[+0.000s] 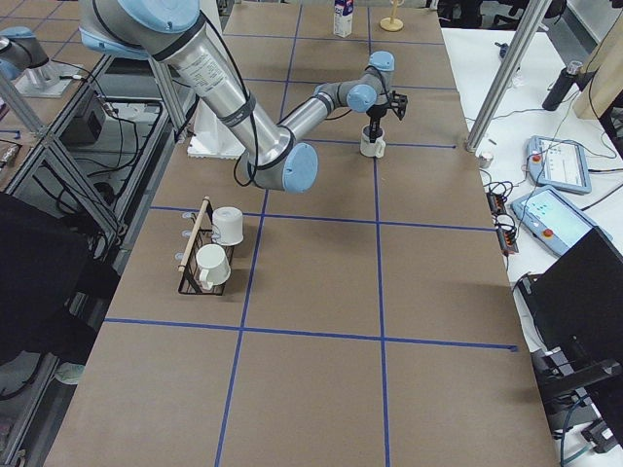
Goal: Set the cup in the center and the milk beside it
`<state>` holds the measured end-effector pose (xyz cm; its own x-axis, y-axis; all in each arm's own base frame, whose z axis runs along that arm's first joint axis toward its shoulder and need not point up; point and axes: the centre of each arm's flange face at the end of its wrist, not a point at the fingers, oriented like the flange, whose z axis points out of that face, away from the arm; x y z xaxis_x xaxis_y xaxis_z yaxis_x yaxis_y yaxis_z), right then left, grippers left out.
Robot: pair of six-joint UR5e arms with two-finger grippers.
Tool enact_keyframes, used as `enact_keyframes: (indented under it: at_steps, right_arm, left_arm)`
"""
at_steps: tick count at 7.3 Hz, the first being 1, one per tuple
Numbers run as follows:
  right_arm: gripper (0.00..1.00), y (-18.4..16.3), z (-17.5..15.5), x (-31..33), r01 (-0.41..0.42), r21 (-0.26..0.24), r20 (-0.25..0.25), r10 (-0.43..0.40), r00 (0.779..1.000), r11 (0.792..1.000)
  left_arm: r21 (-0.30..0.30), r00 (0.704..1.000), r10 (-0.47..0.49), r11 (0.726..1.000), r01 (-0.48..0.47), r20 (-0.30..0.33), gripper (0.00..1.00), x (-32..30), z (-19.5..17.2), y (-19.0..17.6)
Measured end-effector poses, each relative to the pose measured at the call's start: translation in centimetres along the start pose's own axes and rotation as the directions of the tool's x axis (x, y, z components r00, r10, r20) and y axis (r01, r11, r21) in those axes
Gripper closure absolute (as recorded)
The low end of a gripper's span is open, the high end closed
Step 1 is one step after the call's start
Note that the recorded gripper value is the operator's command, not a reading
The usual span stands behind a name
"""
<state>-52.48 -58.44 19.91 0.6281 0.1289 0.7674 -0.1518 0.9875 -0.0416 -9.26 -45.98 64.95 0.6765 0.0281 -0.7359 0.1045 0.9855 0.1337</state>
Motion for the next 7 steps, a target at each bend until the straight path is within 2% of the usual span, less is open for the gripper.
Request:
enact_keyframes:
  at_steps: [2, 4, 6, 7]
  right_arm:
    - [0.0, -2.3, -3.1, 1.6, -0.022, 0.004, 0.037, 0.022, 0.999, 1.0]
    - [0.0, -4.5, -6.4, 7.6, -0.045, 0.002, 0.066, 0.045, 0.997, 0.999]
    - [0.0, -6.7, -8.8, 16.8, -0.014, 0.047, 0.046, 0.012, 0.999, 0.999]
    - [0.0, -7.9, -9.6, 21.8, 0.036, 0.063, 0.02, -0.037, 0.999, 0.997]
  left_arm:
    - [0.031, 1.0, 0.02, 0.999, -0.019, -0.022, 0.02, 1.1, -1.7, -0.4]
    - [0.064, 0.997, 0.065, 0.996, -0.062, -0.031, 0.02, 1.9, -3.5, -0.2]
    - [0.062, 0.978, 0.208, 0.976, -0.207, -0.014, 0.02, 1.3, -3.4, 0.3]
    - [0.054, 0.958, 0.287, 0.956, -0.287, 0.001, 0.02, 0.8, -3.1, 0.8]
